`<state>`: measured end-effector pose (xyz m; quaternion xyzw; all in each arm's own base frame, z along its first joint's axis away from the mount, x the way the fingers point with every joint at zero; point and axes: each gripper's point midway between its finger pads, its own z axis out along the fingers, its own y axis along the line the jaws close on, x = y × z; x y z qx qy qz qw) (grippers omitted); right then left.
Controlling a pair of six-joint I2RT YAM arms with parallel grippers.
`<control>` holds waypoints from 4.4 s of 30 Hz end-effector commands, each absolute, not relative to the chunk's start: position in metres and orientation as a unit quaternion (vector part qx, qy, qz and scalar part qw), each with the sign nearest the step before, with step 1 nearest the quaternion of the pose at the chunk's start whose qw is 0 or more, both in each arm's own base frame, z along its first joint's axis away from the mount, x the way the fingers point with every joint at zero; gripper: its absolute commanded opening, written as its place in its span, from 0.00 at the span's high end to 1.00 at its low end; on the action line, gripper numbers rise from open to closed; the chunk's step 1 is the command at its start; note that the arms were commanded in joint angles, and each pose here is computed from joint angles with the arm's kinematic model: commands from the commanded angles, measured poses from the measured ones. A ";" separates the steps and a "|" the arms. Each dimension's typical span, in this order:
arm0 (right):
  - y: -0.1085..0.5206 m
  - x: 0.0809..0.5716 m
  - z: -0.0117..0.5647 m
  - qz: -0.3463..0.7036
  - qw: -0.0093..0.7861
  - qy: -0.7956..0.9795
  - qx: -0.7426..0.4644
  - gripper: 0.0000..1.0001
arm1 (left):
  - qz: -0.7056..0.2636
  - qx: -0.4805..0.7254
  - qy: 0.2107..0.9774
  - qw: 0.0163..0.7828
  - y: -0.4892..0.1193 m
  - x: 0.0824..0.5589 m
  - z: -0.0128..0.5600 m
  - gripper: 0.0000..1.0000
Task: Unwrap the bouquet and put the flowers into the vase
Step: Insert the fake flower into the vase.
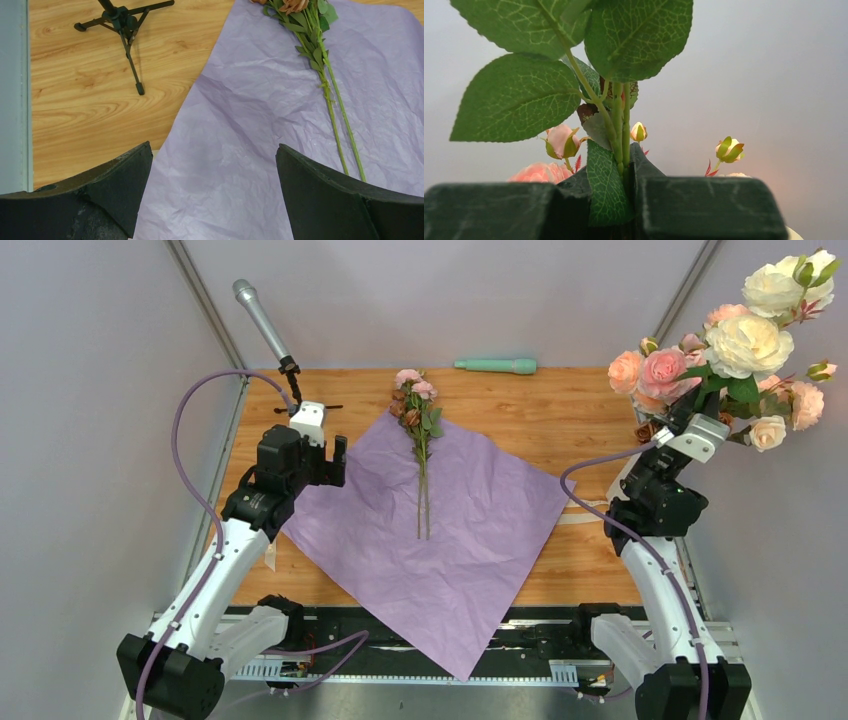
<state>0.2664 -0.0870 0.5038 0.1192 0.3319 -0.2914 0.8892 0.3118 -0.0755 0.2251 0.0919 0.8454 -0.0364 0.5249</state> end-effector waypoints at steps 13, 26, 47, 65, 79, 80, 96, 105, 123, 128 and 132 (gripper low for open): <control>-0.106 0.272 0.472 -0.314 0.861 0.372 0.145 1.00 | -0.045 0.095 0.834 0.541 -0.078 0.314 0.234 0.00; -0.106 0.276 0.450 -0.298 0.854 0.398 0.151 1.00 | -0.050 0.096 0.835 0.540 -0.080 0.314 0.233 0.00; -0.104 0.296 0.503 -0.281 0.836 0.453 0.129 1.00 | -0.052 0.097 0.832 0.544 -0.080 0.312 0.235 0.00; -0.110 0.303 0.486 -0.280 0.828 0.469 0.127 1.00 | -0.047 0.097 0.830 0.547 -0.077 0.310 0.237 0.00; -0.117 0.305 0.449 -0.272 0.813 0.492 0.151 1.00 | -0.047 0.097 0.831 0.545 -0.078 0.310 0.236 0.00; -0.117 0.305 0.447 -0.272 0.812 0.493 0.151 1.00 | -0.047 0.098 0.831 0.546 -0.078 0.310 0.236 0.00; -0.125 0.308 0.417 -0.273 0.798 0.506 0.181 1.00 | -0.047 0.098 0.831 0.546 -0.078 0.310 0.236 0.00; -0.130 0.302 0.403 -0.266 0.793 0.505 0.211 1.00 | -0.047 0.098 0.831 0.545 -0.078 0.311 0.236 0.00; -0.135 0.302 0.388 -0.277 0.781 0.514 0.222 1.00 | -0.049 0.098 0.832 0.545 -0.079 0.311 0.235 0.00; -0.135 0.301 0.388 -0.278 0.780 0.514 0.224 0.91 | -0.049 0.098 0.831 0.545 -0.079 0.310 0.236 0.00; -0.134 0.300 0.388 -0.272 0.783 0.513 0.222 0.77 | -0.048 0.098 0.831 0.545 -0.078 0.310 0.236 0.00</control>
